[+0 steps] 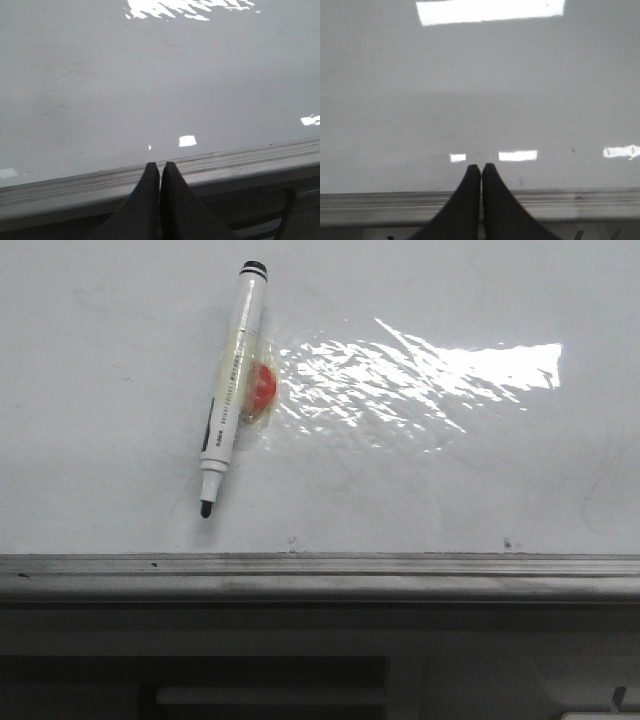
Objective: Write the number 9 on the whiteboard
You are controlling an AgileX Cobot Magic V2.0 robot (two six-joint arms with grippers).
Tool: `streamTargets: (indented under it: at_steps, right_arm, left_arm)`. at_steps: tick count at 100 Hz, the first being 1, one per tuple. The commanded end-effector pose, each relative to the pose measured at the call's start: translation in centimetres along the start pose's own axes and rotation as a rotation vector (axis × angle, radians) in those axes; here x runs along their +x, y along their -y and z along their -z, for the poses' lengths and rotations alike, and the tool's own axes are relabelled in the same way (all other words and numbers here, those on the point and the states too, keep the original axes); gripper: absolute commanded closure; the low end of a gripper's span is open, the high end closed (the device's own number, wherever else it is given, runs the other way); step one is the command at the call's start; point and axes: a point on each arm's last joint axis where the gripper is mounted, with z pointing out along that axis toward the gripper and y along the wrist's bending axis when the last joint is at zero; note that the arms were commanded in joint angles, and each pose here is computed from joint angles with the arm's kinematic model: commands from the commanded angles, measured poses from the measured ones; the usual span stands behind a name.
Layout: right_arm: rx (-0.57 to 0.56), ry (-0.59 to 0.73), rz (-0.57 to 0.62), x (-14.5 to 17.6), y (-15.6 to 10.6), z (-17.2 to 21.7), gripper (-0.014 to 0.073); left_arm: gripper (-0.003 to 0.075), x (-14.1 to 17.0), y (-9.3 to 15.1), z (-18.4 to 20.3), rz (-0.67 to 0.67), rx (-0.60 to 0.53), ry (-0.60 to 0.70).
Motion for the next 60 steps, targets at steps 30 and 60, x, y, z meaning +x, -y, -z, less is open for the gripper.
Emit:
streamTargets:
  at_steps: [30,60]
  right_arm:
    - [0.001,0.102,0.005,-0.2,0.0,-0.1,0.0636]
    - [-0.047,0.292,-0.314,-1.9,0.0,0.2,0.0636]
  left_arm:
    - [0.0741,-0.1,-0.1,-0.2,0.009,-0.008,0.046]
    - [0.0741,-0.2,-0.1,-0.2,-0.020,-0.016,0.056]
